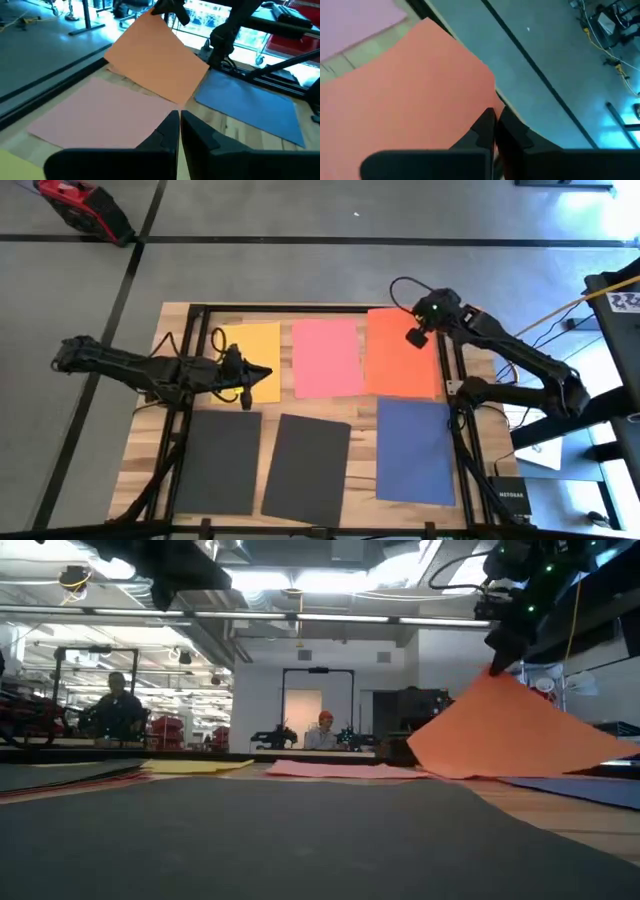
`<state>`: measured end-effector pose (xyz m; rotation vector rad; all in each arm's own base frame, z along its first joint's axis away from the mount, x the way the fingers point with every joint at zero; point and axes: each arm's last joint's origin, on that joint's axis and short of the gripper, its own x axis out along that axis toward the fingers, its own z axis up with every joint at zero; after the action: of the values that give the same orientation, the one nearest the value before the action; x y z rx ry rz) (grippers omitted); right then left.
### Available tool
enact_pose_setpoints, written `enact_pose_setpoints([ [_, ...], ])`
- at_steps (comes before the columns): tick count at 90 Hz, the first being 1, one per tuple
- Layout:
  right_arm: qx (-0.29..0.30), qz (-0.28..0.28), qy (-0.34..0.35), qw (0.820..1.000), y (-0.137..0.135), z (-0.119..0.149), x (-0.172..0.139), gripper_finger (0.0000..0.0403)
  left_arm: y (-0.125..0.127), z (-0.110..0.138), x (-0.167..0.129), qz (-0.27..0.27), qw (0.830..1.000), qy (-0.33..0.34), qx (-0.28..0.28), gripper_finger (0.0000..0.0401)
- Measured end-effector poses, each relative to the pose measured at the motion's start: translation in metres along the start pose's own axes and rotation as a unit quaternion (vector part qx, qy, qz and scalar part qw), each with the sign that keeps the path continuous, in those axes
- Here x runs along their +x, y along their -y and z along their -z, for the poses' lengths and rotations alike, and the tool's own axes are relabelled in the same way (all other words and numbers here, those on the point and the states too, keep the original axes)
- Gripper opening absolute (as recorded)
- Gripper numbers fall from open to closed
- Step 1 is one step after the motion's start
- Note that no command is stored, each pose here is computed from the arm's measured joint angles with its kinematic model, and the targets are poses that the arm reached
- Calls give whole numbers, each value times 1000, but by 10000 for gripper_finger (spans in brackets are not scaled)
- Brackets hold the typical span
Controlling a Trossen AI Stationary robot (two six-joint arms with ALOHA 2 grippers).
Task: Organize paper
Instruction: Stack the orange paper on the top of the orange paper
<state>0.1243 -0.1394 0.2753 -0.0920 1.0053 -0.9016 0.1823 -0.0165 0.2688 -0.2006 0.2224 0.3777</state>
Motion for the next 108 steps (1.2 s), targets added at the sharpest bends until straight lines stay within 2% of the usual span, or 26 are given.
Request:
enact_pose_setpoints([
  [29, -8, -18, 9, 1000, 15, 4, 5, 0, 2, 4, 6, -6, 1000, -13, 3, 1],
  [60, -12, -45, 11, 999, 15, 6, 7, 0, 3, 7, 9, -14, 1000, -19, -1, 1],
  [78, -11, -94, -6, 996, 10, 9, 11, 0, 3, 7, 9, -14, 1000, -19, -1, 1],
  [92, -9, -93, -7, 996, 10, 9, 12, 0, 3, 7, 9, -14, 1000, -19, -1, 1],
  [108, 2, -60, -17, 998, 13, 8, 12, 0, 3, 7, 9, -14, 1000, -19, -1, 1],
])
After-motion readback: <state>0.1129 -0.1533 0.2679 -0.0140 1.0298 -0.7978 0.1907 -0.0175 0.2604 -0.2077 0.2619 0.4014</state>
